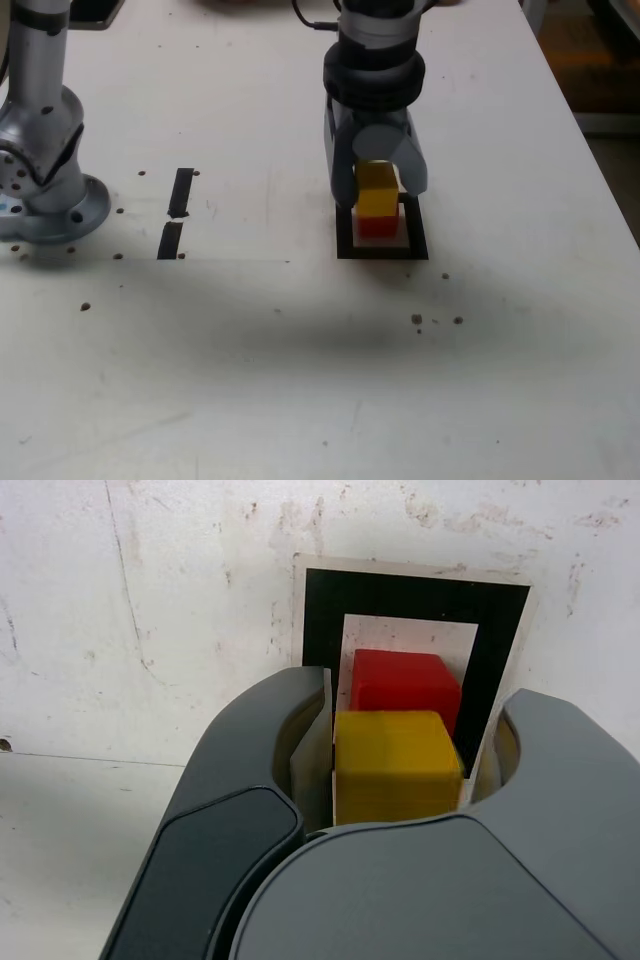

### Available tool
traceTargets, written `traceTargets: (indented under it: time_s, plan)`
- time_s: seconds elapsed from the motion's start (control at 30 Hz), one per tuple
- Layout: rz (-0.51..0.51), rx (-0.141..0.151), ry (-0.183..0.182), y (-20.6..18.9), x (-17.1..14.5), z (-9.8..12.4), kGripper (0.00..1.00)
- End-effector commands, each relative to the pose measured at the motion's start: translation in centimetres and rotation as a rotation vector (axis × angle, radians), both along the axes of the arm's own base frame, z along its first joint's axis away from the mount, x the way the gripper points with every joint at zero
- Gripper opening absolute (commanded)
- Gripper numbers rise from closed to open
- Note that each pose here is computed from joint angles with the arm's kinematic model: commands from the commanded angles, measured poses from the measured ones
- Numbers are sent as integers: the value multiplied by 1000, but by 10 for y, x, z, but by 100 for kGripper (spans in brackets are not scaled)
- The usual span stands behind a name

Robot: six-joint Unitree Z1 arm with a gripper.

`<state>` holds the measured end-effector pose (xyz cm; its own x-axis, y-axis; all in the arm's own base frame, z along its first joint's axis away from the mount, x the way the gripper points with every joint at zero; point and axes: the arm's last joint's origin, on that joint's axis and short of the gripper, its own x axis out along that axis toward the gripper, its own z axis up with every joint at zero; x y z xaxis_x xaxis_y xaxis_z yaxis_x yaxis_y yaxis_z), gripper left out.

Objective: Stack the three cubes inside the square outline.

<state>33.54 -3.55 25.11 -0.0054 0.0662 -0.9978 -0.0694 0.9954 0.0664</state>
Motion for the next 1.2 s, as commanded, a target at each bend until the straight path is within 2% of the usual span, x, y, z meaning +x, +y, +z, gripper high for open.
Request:
traceTargets:
  time_s: [0.0, 0.3, 0.5, 0.7, 0.93, 1.0, 1.17]
  plan:
    - [-1, -1, -2, 0, 1, -2, 63]
    - [5, -2, -11, 3, 3, -7, 66]
    - [13, 0, -10, 5, -5, 1, 66]
    - [19, 14, -52, 7, -18, 21, 69]
    - [30, 69, -151, 15, -38, 52, 78]
    - [40, 84, -167, 21, -45, 58, 80]
    - [53, 130, -181, 37, -54, 60, 83]
